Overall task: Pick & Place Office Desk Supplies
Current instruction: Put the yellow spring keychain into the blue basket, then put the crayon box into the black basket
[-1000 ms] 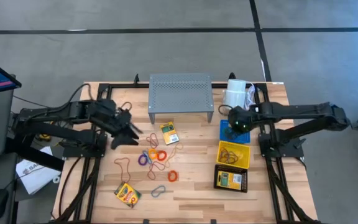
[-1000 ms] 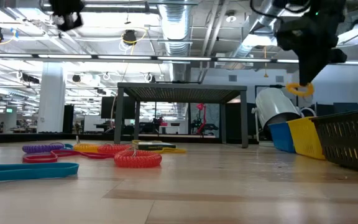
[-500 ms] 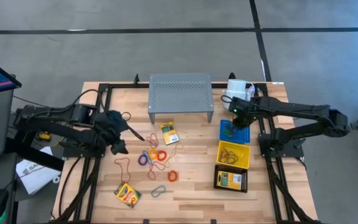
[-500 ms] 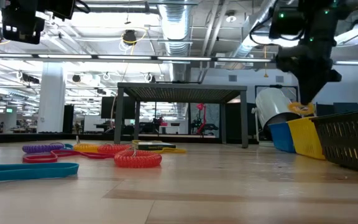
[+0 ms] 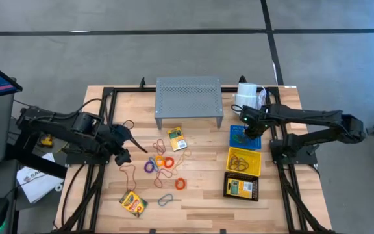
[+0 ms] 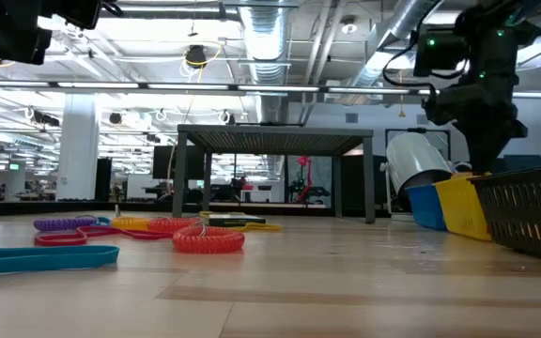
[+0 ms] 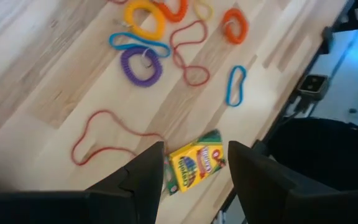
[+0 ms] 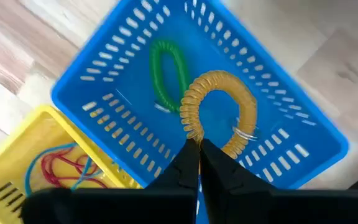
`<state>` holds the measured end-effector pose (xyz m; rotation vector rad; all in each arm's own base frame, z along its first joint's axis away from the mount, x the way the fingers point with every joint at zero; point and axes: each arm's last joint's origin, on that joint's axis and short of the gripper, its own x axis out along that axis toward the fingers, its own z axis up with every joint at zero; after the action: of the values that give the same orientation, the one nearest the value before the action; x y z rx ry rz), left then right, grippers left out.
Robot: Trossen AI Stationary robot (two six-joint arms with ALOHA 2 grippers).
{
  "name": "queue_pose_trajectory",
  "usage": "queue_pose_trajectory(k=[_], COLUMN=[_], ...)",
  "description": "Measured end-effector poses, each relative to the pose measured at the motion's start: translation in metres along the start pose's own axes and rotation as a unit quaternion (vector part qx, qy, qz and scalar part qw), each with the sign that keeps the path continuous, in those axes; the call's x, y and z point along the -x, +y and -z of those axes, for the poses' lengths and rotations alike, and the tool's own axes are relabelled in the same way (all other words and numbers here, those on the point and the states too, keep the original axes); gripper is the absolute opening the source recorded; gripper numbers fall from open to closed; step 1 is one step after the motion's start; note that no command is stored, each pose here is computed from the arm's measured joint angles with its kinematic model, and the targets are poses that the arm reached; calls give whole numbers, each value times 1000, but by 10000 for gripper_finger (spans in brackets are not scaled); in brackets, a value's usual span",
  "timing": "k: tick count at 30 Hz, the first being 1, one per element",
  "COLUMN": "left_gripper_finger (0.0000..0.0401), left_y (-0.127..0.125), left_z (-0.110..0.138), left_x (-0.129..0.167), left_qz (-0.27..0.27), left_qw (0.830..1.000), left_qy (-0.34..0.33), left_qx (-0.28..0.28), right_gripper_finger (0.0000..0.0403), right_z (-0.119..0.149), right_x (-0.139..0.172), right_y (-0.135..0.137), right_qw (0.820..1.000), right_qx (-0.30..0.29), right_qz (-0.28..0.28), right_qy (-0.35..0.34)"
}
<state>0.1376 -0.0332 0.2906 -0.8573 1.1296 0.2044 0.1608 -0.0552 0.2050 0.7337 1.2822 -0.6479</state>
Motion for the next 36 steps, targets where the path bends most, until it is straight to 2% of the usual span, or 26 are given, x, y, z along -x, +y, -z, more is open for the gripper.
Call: queue_pose_trajectory(k=[9,12,16,23,26,30,36], left_gripper_finger=[173,173,173,173,173,173,173], left_y=[-8,-11,-14,-13,-14,-17,-23], left_z=[8,9,12,14,16,22,31], left_x=[-15,-21,-25,-24,-25,-25,-31], left_qz=[-42,-52,-57,-62,-62,-66,-79], left_qw=[998,997,996,996,995,994,989], left_qy=[42,55,64,70,74,79,91], left_qx=[-8,-18,-25,-13,-3,29,81], right_gripper_finger=[1,15,66,185,215,221,194], right_z=[6,4,4,5,5,2,-8], right_x=[-11,-11,-11,-11,-10,-1,26], right_y=[-2,-2,-2,-2,-1,5,22], right_qw=[1000,1000,1000,1000,1000,1000,997], right_qx=[-4,-2,0,-5,-11,-4,22], right_qz=[-12,-15,-15,-16,-17,-25,-27], right_qy=[21,14,14,15,14,-6,-70])
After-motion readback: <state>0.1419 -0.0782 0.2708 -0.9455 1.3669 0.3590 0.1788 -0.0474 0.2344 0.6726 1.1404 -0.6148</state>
